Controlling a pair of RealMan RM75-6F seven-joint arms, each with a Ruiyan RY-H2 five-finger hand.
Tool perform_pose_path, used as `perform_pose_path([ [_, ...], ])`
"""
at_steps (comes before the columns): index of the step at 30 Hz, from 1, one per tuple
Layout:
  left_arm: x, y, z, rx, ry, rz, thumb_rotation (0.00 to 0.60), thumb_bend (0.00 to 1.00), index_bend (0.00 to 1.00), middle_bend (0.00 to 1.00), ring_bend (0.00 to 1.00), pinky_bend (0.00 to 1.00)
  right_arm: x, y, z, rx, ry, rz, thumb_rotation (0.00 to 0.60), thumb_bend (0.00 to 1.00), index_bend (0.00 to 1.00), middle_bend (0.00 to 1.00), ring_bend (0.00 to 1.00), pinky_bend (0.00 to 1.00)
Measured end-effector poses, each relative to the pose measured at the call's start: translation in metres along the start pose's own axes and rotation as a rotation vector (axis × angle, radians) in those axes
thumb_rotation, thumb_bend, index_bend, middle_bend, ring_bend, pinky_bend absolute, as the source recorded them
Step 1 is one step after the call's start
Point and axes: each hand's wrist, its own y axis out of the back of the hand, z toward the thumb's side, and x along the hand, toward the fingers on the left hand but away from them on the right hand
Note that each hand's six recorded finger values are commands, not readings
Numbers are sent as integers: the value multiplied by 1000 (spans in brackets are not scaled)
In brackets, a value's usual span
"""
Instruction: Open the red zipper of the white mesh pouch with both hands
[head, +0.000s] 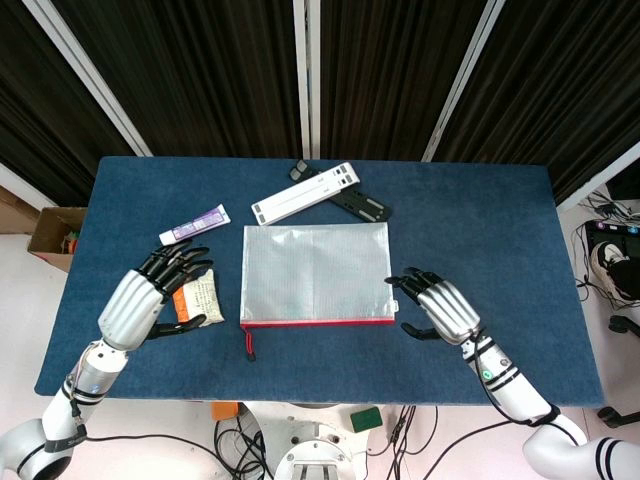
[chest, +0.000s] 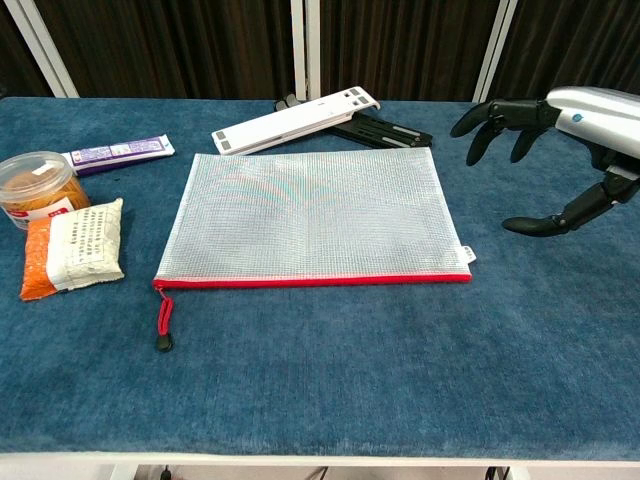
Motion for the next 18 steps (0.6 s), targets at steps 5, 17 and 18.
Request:
perform_pose_path([
  [5,7,-6,3,-3,-18,-11,600,127,206,163,105,202,-11,-7,11,-5,40,26,600,218,229,336,154,355],
  [17,-33,-5,-27,175,162,-66,600,127,206,163,105,201,-53,-23,84,146,313,128,600,182,321,341,154,355],
  [18,-39,-5,-31,194,187,-77,600,128,206,163,105,201,-59,-25,93,163,341,136,600,181,329,341,154,355],
])
